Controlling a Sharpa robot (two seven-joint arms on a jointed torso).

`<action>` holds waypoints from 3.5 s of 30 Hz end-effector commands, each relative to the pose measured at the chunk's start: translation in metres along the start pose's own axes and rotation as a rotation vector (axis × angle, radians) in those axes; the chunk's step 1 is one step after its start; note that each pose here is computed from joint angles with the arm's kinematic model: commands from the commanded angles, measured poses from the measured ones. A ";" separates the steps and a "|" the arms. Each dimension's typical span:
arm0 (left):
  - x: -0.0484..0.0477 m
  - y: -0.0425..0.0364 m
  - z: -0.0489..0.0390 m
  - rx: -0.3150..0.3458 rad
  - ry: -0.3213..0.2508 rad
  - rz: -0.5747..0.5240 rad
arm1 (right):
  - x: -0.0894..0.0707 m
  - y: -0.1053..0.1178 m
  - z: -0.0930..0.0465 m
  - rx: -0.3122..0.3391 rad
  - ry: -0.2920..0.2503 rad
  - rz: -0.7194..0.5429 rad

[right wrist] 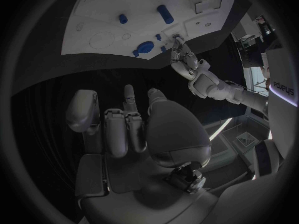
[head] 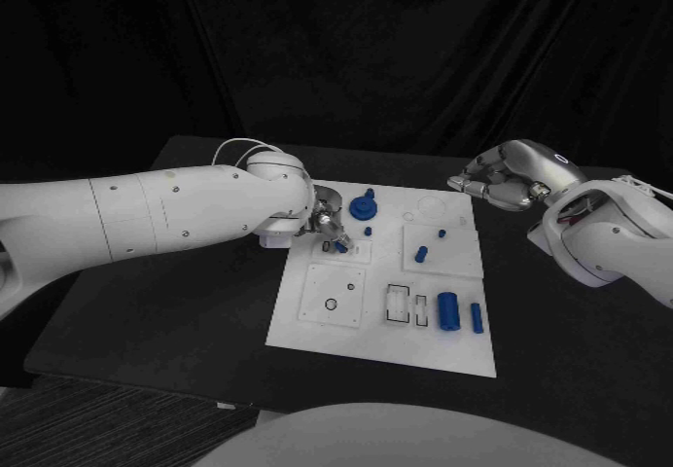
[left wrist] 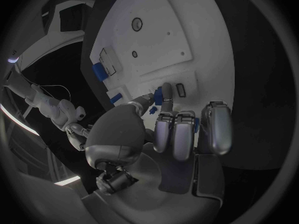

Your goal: Assemble the parts on the task board

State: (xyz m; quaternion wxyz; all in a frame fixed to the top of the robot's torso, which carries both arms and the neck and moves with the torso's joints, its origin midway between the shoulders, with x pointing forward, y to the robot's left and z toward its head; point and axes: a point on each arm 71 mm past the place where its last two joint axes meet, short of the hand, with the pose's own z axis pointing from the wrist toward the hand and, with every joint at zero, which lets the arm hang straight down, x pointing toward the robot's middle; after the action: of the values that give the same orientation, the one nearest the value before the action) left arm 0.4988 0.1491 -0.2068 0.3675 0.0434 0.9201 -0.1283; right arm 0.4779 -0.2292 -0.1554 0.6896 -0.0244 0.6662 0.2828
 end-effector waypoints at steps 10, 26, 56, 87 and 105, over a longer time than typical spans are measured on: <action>0.0022 -0.0030 0.0020 0.022 0.022 0.004 | 0.000 -0.001 0.000 0.018 0.007 -0.004; 0.0021 -0.0035 0.0033 0.025 0.019 0.001 | 0.000 -0.002 0.000 0.021 0.011 -0.005; 0.0030 -0.0014 0.0059 0.015 0.028 0.002 | 0.002 -0.001 0.001 0.022 0.019 -0.006; 0.0044 -0.0041 0.0060 0.056 0.004 -0.016 | 0.004 -0.003 0.001 0.032 0.031 -0.008; 0.0016 0.0026 -0.0045 0.062 -0.129 -0.056 | 0.004 -0.006 0.000 0.040 0.036 -0.011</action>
State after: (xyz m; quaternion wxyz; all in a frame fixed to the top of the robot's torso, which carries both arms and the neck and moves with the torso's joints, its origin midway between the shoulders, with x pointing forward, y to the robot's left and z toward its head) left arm 0.4940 0.1542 -0.2078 0.3991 0.0247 0.9025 -0.1597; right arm 0.4802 -0.2312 -0.1594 0.6807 -0.0240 0.6792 0.2734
